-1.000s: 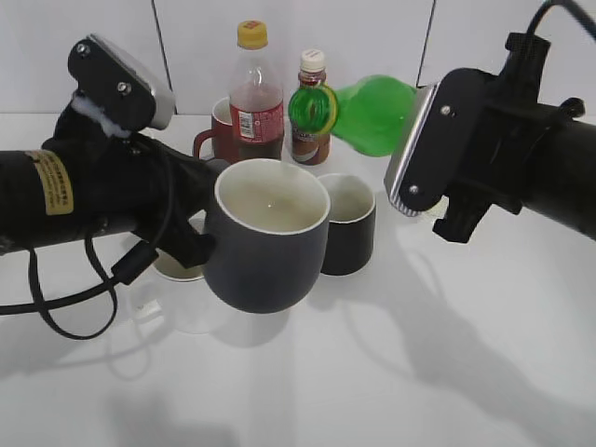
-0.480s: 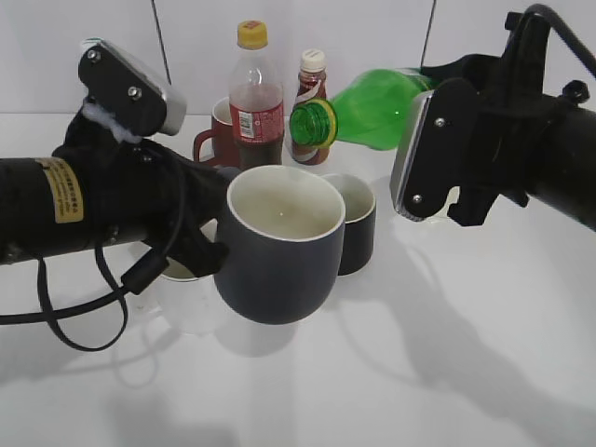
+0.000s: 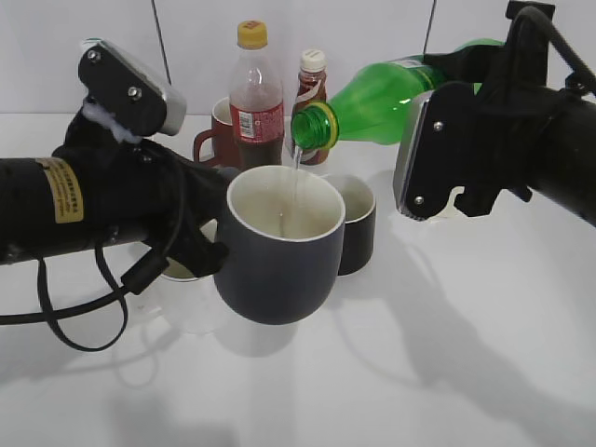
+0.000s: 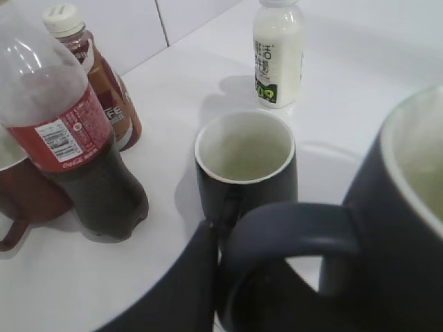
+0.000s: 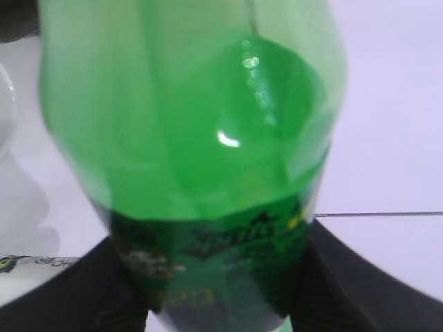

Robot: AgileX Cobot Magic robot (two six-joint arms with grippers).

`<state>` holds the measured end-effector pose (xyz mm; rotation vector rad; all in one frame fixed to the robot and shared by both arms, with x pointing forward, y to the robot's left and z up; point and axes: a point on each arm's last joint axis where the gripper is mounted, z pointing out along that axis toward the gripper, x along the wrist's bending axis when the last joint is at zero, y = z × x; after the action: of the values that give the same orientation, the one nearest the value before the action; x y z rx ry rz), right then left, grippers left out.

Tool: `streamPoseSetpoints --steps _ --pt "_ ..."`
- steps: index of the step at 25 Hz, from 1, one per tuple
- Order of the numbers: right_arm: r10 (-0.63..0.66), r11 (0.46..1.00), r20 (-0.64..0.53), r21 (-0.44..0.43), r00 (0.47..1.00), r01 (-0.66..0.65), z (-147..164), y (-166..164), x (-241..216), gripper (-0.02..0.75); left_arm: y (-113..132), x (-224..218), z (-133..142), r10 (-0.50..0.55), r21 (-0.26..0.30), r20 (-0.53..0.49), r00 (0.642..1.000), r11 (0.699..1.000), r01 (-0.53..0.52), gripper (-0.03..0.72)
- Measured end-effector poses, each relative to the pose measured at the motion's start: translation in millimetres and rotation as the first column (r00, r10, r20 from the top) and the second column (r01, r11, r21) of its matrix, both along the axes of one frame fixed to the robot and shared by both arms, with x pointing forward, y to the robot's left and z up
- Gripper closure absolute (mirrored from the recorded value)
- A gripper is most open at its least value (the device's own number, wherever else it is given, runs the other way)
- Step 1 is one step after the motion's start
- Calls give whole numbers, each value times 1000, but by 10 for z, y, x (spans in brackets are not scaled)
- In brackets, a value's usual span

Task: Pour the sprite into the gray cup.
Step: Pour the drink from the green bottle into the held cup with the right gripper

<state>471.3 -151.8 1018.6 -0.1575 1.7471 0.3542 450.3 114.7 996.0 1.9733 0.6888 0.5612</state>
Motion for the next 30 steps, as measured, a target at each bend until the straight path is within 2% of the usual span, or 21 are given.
streamPoseSetpoints --steps 30 --pt "7 1000 12 -29 1000 -7 2 1 0 362 1 0 -1 2 0 -2 1000 1000 -2 626"
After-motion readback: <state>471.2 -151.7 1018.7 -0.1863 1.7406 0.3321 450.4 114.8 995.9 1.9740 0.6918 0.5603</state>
